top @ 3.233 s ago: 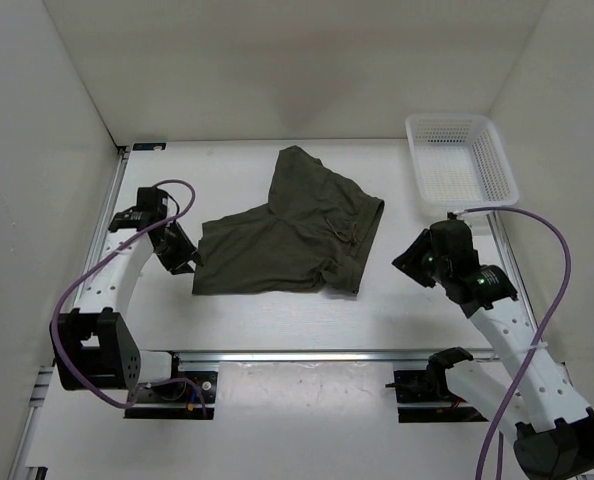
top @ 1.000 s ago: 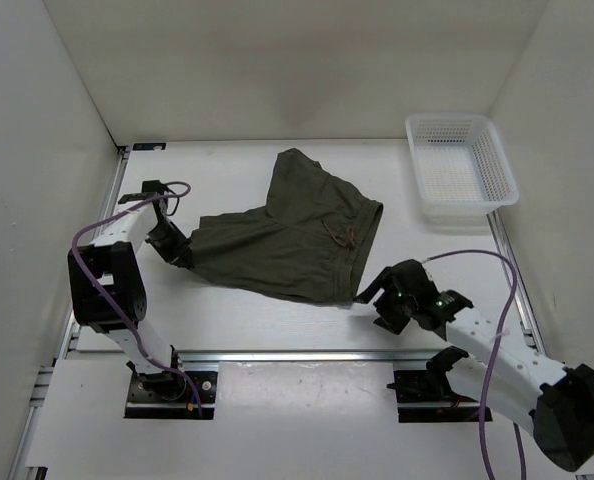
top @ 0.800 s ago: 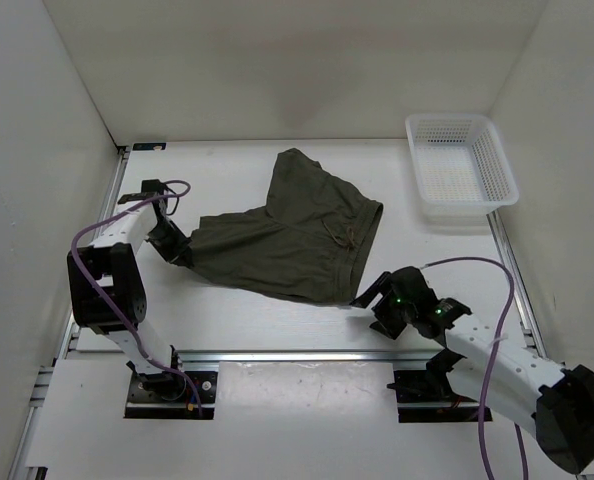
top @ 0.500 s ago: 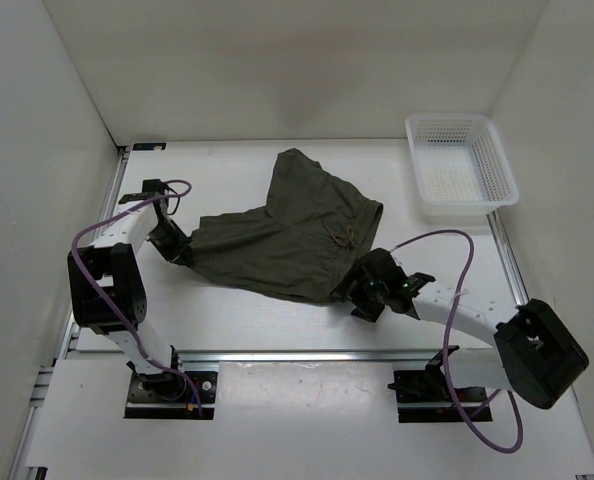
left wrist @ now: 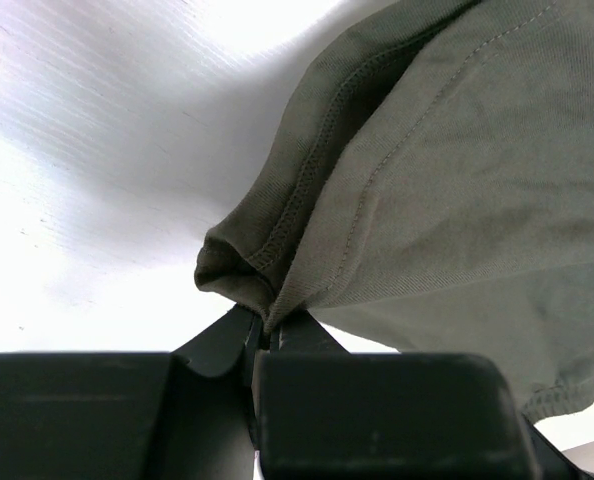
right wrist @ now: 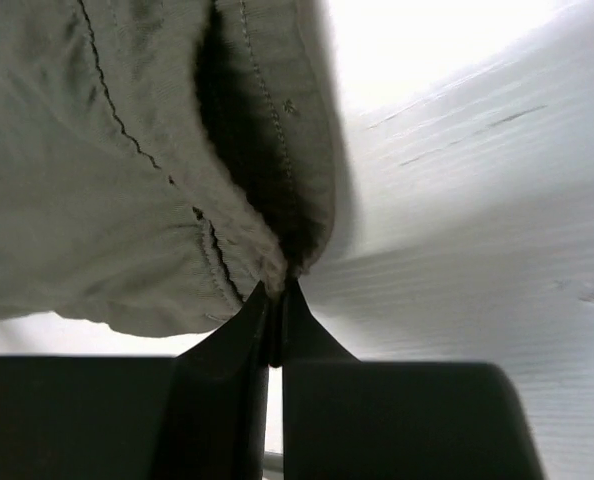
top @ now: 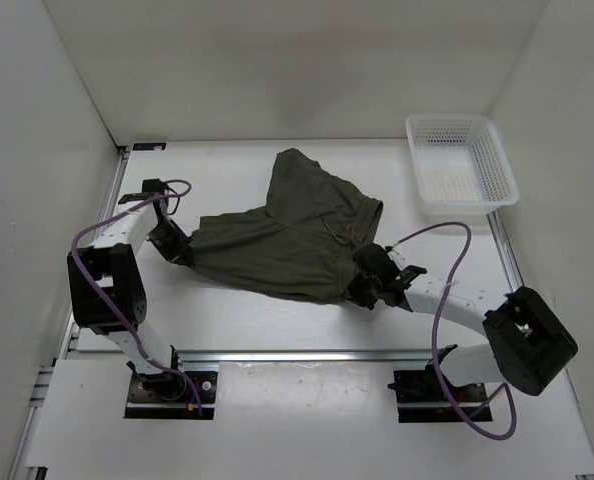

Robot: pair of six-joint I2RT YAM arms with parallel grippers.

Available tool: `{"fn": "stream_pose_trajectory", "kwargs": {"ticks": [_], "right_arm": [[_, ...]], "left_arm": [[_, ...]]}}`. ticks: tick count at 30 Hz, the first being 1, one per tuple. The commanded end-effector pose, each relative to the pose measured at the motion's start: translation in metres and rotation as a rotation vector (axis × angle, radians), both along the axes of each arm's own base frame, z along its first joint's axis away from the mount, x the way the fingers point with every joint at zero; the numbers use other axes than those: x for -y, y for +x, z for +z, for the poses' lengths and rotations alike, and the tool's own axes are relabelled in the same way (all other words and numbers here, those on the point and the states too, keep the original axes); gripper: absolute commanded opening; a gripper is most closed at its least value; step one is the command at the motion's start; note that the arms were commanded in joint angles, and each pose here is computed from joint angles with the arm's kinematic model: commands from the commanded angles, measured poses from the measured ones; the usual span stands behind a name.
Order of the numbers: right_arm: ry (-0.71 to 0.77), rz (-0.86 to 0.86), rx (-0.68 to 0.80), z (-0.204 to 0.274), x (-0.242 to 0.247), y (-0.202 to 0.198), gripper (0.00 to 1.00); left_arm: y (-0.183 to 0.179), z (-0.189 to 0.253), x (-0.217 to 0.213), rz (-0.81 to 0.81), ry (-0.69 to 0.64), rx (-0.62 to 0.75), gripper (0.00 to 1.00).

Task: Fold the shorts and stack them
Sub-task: Fold the shorts

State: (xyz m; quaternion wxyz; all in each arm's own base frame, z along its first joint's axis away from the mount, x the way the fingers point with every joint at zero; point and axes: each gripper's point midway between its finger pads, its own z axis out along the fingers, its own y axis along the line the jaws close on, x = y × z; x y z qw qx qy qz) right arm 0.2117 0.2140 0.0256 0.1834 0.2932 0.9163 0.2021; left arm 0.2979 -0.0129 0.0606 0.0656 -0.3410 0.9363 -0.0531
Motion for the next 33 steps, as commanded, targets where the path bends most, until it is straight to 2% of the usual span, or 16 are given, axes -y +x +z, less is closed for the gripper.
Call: {"fn": "stream_pose_trajectory", "kwargs": {"ticks": [1,11,14,15,17,18,19,20,21,23,24,27,29,33], "right_arm": [[-0.067,-0.058,0.08,0.02,0.017,0.012,0.0],[-0.147,-0.021,0.242,0.08,0.053,0.005,0.0],[-0.191,-0.001,0.316,0.108,0.063,0.019,0.0],[-0.169,-0.001,0.383,0.14,0.059,0.033,0.0],[-0.233,0.041,0.44,0.171,0.069,0.048,0.0],[-0.255,0.062,0.465,0.186,0.068,0.058,0.0],[-0.272,0.066,0.501,0.207,0.072,0.067,0.0],[-0.283,0.125,0.564,0.247,0.065,0.078,0.0],[-0.287,0.154,0.597,0.267,0.062,0.082,0.0],[-0.299,0.196,0.659,0.306,0.06,0.09,0.0],[-0.304,0.227,0.725,0.344,0.058,0.091,0.0],[-0.275,0.284,0.847,0.404,0.056,0.08,0.0],[-0.259,0.305,0.892,0.426,0.059,0.068,0.0],[-0.197,0.419,1.024,0.473,0.061,0.028,0.0]], "left_arm": [[0.008,0.014,0.0,-0.014,0.011,0.066,0.1],[0.017,0.047,0.009,-0.037,-0.039,0.163,0.1],[0.028,0.068,0.018,-0.062,-0.055,0.221,0.1],[0.04,0.091,0.019,-0.066,-0.06,0.27,0.1],[0.053,0.124,0.02,-0.072,-0.062,0.34,0.1],[0.071,0.165,0.019,-0.076,-0.053,0.447,0.1],[0.078,0.188,0.018,-0.087,-0.044,0.505,0.1],[0.085,0.208,0.017,-0.089,-0.039,0.554,0.1],[0.099,0.255,0.014,-0.087,-0.014,0.682,0.1],[0.106,0.3,0.014,-0.081,-0.009,0.792,0.1],[0.106,0.339,0.014,-0.075,-0.017,0.891,0.1],[0.091,0.395,0.007,-0.046,-0.036,1.033,0.1],[0.076,0.426,0.01,-0.036,-0.062,1.125,0.1],[0.03,0.477,0.0,0.013,-0.017,1.299,0.1]]}}
